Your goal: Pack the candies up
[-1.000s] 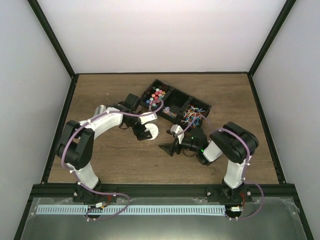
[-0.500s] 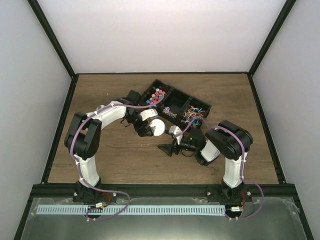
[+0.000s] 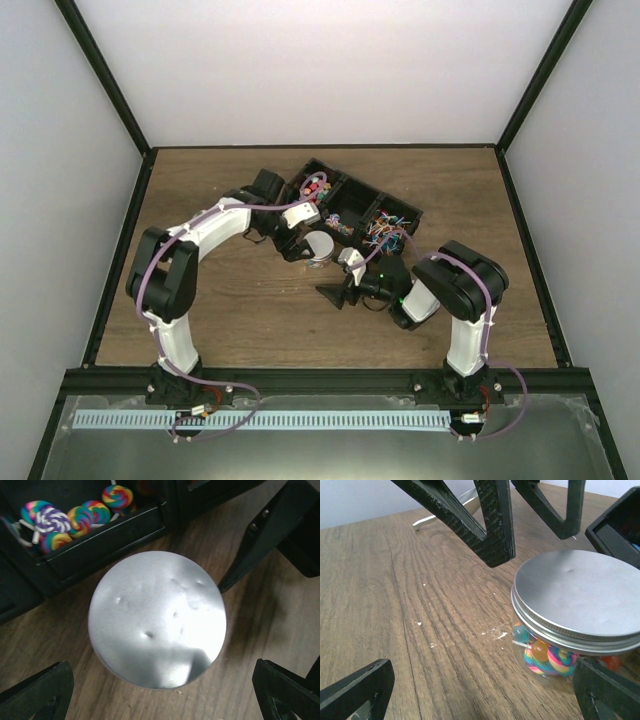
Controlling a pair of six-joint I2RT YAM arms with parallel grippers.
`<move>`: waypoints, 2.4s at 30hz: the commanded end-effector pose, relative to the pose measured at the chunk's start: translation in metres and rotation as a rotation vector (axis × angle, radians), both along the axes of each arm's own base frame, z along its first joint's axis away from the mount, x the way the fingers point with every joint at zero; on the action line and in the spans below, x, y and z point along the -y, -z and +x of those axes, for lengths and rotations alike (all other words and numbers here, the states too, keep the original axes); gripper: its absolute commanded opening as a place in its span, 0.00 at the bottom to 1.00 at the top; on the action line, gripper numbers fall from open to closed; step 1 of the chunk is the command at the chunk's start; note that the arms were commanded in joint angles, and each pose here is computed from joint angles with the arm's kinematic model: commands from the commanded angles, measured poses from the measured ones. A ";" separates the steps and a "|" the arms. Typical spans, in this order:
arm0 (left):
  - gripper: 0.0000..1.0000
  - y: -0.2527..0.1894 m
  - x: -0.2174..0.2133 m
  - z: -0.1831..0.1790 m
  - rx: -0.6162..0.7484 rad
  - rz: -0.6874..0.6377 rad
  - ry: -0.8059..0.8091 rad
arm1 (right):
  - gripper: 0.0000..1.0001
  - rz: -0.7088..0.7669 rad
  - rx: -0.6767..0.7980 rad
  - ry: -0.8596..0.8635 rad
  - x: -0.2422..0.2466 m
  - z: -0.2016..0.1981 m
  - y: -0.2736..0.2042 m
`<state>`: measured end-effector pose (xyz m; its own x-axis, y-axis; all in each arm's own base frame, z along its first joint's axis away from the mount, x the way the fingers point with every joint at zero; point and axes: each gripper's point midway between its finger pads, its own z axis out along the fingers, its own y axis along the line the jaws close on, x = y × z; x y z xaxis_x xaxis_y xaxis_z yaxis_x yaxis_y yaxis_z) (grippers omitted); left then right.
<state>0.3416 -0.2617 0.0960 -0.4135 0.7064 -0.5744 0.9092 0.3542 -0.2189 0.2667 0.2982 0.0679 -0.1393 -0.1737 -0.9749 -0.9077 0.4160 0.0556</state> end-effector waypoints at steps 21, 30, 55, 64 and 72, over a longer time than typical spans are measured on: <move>0.68 0.023 0.045 0.030 -0.186 -0.085 -0.077 | 0.95 -0.007 0.009 0.109 0.019 0.021 0.002; 0.53 0.038 0.040 0.001 -0.302 -0.078 0.039 | 0.93 -0.008 0.028 0.099 0.017 0.023 0.004; 0.52 0.033 -0.007 -0.044 -0.380 -0.039 0.029 | 0.85 0.058 0.148 -0.162 -0.037 -0.007 0.011; 0.53 0.034 -0.009 -0.045 -0.368 -0.042 0.020 | 0.83 0.087 0.122 -0.182 -0.056 -0.009 0.017; 0.53 0.034 -0.008 -0.044 -0.361 -0.050 0.023 | 0.88 0.073 0.113 -0.193 -0.060 -0.011 0.031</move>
